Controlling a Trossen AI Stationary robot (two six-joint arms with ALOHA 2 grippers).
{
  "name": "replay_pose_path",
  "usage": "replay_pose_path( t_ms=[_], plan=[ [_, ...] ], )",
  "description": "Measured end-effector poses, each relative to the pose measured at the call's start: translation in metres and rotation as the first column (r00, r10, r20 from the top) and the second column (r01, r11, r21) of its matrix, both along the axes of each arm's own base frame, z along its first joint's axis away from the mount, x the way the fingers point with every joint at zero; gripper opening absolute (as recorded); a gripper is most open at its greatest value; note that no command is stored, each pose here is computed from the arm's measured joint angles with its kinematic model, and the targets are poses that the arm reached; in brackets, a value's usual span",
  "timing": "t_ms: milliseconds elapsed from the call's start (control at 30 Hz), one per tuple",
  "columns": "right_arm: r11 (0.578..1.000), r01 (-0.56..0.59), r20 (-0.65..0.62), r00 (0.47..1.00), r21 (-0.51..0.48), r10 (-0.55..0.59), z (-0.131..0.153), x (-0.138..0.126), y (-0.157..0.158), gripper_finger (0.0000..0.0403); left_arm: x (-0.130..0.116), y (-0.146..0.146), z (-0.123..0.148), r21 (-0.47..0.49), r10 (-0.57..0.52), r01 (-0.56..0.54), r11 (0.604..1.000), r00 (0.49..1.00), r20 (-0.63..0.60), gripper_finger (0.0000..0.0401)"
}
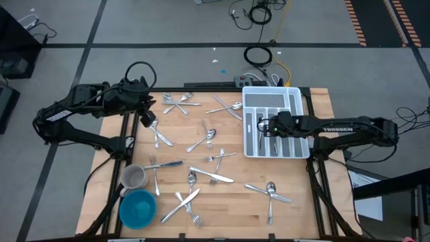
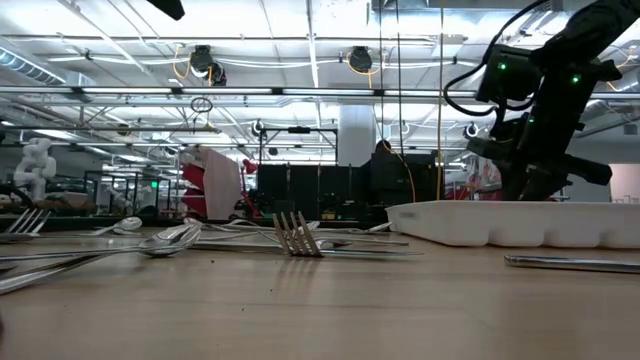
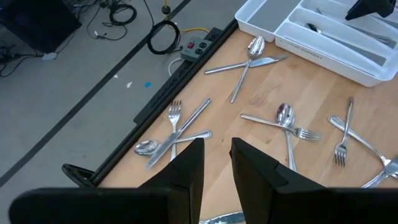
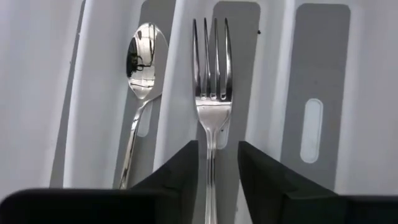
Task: Sort silverware
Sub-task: Put the fork into the silverware tray
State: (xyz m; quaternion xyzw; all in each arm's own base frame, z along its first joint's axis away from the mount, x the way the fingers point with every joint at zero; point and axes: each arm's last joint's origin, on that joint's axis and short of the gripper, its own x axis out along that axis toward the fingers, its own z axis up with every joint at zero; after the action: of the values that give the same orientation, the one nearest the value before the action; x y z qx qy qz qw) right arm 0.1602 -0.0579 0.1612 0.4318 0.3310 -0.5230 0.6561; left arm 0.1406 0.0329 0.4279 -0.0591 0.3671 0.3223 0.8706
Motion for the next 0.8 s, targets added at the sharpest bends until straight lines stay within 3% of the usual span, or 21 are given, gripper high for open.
replay_pose_path(
  t_ms=[233, 467, 600, 800],
  plan=[
    [0.993, -0.091, -0.011, 0.996, -0.073, 0.091, 0.006, 0.005, -0.002, 0.0132, 0.0, 0.0, 0.0, 0.0, 0.0, 0.0, 1.0, 1.0, 0.0, 0.0089],
    [0.954, -0.213, -0.046, 0.977, -0.209, 0.208, 0.049, 0.017, -0.008, 0.0135, 0.0, 0.0, 0.0, 0.0, 0.0, 0.0, 1.0, 1.0, 0.0, 0.0089],
    [0.89, -0.357, -0.054, 0.933, -0.285, 0.357, 0.091, 0.029, -0.009, 0.0135, 0.0, 0.0, 0.0, -0.001, 0.001, -0.001, 1.0, 1.0, 0.001, 0.0089],
    [0.727, -0.545, -0.055, 0.814, -0.418, 0.578, 0.152, 0.054, 0.002, 0.0135, 0.0, 0.0, 0.0, -0.001, 0.001, -0.001, 1.0, 1.0, 0.001, 0.0089]
  ],
)
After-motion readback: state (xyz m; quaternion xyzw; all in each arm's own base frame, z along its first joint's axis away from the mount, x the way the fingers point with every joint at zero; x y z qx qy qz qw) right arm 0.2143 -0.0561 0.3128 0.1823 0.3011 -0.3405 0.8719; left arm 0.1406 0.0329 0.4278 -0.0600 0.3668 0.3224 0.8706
